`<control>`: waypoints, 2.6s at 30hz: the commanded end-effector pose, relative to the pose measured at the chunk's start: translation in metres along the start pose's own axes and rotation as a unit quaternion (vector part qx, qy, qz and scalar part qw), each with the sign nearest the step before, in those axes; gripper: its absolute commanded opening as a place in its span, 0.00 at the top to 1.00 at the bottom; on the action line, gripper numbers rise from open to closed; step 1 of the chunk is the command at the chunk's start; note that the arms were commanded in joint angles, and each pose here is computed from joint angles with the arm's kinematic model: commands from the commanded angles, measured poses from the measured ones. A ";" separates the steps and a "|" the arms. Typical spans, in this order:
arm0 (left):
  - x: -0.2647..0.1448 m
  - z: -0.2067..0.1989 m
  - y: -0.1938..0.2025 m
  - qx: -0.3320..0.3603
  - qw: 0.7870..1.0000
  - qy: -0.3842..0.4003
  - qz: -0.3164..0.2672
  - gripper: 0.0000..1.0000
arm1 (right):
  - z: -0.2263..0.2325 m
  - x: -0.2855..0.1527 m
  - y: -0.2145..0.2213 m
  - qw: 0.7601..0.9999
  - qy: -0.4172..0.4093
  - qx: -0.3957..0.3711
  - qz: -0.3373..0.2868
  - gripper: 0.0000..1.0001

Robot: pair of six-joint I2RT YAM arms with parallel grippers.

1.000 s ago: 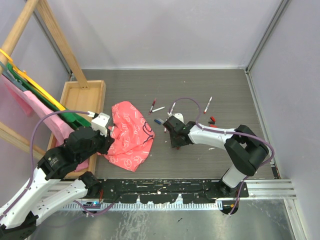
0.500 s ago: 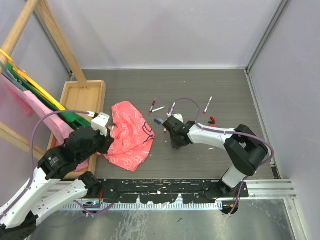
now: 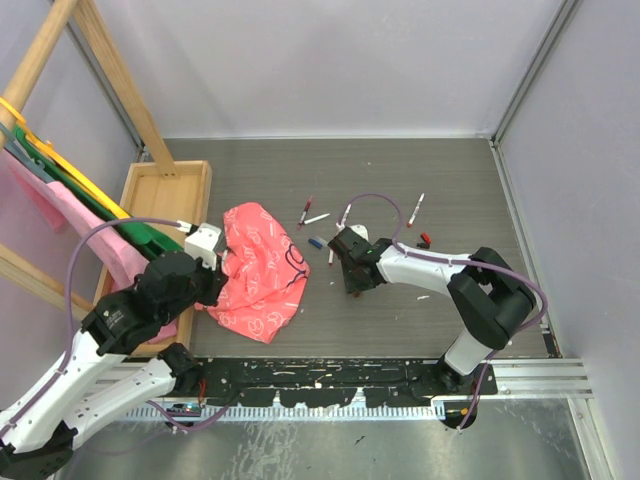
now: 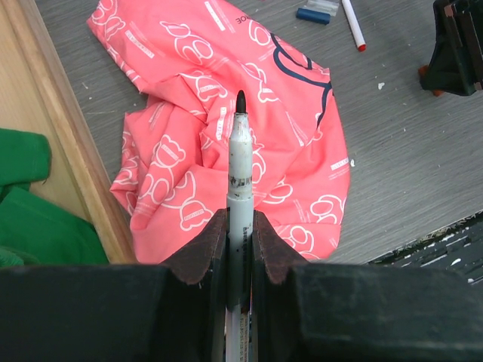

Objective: Insert the pens into the pen caps
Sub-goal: Insert the pen cap onto the pen.

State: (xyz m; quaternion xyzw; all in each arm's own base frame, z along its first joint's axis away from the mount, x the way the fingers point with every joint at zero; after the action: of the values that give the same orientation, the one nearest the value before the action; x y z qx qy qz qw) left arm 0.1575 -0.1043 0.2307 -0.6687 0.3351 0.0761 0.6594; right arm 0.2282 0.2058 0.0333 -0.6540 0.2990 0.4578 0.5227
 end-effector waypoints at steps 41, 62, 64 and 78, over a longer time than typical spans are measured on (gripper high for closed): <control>0.002 -0.076 -0.042 -0.032 0.977 0.204 -0.061 1.00 | 0.035 -0.164 -0.085 0.919 -0.256 0.021 -0.300 1.00; -0.003 -0.093 -0.085 -0.048 0.964 0.235 -0.115 1.00 | 0.059 -0.296 -0.146 0.748 -0.432 0.069 -0.499 1.00; -0.007 -0.092 -0.091 -0.049 0.963 0.233 -0.124 1.00 | 0.059 -0.305 -0.150 0.733 -0.440 0.071 -0.514 1.00; -0.017 -0.129 -0.128 -0.062 0.930 0.325 -0.162 1.00 | 0.057 -0.369 -0.175 0.640 -0.473 0.067 -0.601 1.00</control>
State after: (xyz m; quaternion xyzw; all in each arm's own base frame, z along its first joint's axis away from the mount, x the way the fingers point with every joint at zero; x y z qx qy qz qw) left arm 0.1728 -0.2160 0.3149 -0.7294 0.4236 -0.1524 0.5151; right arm 0.2256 0.2832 0.3828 -0.3842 -0.3381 0.3166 0.7986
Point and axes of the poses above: each gripper's point midway between its finger pads, its own x axis out along the fingers, its own z axis along the line the jaws close on, y = z × x, the point moved 2 cm from there along -x, back along the fingers, and after that the axes turned 6 degrees about -x, right-handed, at the moved point
